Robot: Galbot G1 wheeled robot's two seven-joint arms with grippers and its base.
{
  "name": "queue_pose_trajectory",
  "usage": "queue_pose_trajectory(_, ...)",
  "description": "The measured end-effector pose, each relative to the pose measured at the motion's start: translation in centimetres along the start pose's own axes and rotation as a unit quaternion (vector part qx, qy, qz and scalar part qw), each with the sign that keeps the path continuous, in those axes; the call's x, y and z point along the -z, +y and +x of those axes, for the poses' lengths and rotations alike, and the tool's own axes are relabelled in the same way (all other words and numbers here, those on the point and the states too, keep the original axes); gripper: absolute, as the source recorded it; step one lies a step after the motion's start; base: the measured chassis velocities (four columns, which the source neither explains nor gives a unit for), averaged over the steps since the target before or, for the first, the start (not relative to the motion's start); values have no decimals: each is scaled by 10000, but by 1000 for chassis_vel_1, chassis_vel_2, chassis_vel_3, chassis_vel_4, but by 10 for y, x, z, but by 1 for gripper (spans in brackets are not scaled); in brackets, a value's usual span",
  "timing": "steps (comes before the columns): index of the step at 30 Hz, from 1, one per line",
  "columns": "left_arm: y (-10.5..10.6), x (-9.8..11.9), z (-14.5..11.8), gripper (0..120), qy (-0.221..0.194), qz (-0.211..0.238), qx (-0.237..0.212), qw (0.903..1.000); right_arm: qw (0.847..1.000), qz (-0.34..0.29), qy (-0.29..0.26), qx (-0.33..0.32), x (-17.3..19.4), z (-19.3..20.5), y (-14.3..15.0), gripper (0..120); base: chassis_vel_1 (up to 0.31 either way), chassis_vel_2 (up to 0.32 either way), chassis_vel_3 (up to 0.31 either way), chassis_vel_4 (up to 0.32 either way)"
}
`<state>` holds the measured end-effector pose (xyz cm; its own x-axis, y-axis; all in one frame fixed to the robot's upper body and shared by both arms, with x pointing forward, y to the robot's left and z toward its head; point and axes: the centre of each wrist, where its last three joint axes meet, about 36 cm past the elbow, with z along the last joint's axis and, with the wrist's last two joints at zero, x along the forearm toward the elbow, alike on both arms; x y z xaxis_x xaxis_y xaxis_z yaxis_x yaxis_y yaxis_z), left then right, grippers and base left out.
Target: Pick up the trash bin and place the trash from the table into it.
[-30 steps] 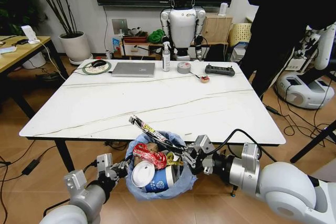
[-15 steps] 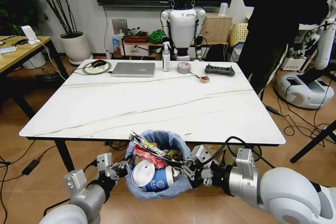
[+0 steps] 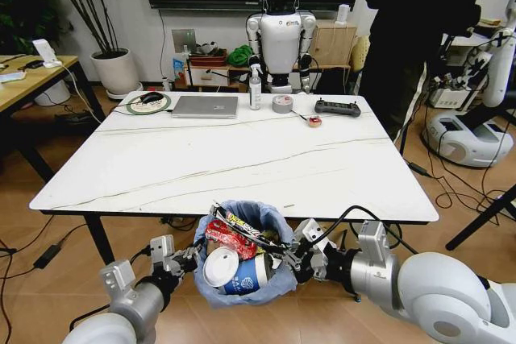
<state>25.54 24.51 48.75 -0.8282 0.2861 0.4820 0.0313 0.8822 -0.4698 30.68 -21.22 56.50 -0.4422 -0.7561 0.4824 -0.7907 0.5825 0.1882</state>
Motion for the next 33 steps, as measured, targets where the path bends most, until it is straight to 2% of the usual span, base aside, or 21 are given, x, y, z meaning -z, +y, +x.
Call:
queue_pose_trajectory(9, 0, 2, -1, 0, 7, -12, -20, 10000, 10000, 38, 1, -38, -2, -3, -3, 0, 0, 0, 0, 0)
queue_pose_trajectory(16, 1, 4, -2, 0, 16, -5, -25, 10000, 10000, 56, 16, -76, -4, -4, -5, 8, 0, 0, 0, 0)
queue_pose_trajectory(22, 1, 4, -3, 0, 27, 6, -21, 10000, 9999, 107, 16, -109, -6, -5, -7, 36, 0, 0, 0, 0)
queue_pose_trajectory(24, 2, 4, -3, 0, 33, 7, -18, 10000, 9999, 110, 16, -116, -6, -5, -7, 38, 0, 0, 0, 0)
queue_pose_trajectory(28, 2, 3, -3, 0, 47, 9, -15, 10000, 9999, 98, 11, -112, -6, -6, -8, 56, 0, 0, 0, 0)
queue_pose_trajectory(31, 2, 3, -3, 0, 49, 7, -14, 10000, 9999, 92, 14, -114, -7, -7, -8, 64, 0, 0, 0, 0)
queue_pose_trajectory(33, 2, 3, -3, 0, 54, 4, -9, 10000, 9999, 92, 16, -118, -7, -7, -8, 73, 0, 0, 0, 0)
